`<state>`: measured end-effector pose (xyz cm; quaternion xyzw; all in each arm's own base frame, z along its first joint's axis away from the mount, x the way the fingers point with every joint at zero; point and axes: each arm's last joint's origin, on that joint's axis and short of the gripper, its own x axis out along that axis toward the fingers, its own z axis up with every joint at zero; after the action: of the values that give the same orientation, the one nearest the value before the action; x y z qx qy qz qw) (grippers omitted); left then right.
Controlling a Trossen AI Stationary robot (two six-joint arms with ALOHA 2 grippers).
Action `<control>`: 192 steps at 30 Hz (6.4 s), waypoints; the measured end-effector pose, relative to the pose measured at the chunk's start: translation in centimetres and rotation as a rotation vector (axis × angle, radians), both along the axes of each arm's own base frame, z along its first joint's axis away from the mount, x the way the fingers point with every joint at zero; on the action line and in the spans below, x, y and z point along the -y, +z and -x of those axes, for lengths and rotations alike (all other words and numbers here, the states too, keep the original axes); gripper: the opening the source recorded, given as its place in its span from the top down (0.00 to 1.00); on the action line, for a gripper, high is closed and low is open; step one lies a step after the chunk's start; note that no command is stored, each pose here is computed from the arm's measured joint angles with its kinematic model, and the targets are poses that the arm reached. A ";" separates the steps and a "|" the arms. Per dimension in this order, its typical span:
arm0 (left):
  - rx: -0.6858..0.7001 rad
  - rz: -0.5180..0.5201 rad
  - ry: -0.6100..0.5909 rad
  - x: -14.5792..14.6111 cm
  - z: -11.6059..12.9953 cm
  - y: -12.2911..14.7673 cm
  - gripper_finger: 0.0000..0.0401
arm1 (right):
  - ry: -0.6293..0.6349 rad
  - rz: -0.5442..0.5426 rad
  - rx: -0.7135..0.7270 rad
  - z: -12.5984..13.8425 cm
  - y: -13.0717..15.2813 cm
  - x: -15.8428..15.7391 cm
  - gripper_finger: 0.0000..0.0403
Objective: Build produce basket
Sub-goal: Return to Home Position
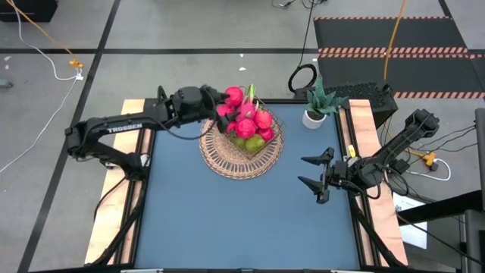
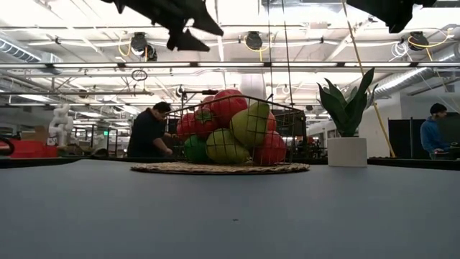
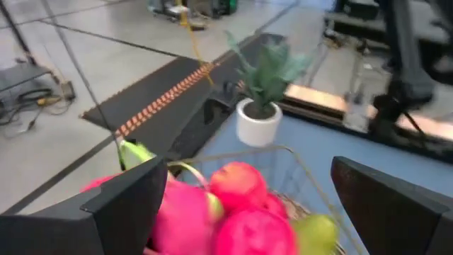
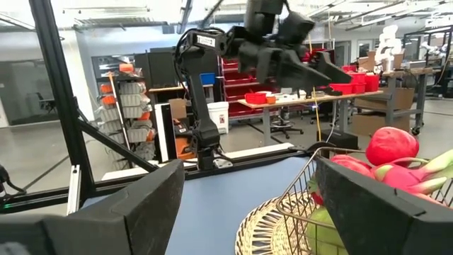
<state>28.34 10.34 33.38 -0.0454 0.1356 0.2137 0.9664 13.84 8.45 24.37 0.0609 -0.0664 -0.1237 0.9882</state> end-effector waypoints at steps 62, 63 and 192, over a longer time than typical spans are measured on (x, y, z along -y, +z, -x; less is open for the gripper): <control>0.500 -0.235 -0.207 11.1 14.8 -14.3 0.98 | 0.242 0.348 0.064 4.1 -4.9 4.4 1.00; 0.489 -0.244 -0.218 11.2 14.7 -14.4 0.97 | 0.244 0.351 0.055 4.1 -5.1 4.5 1.00; 0.250 -0.154 -0.318 11.2 18.5 -16.3 0.92 | 0.125 0.090 -0.048 4.2 -6.7 9.1 1.00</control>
<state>9.83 -0.87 17.03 0.0242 0.0034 0.0610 0.9978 9.63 -0.65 17.66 0.0174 -0.0444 -0.0598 0.9971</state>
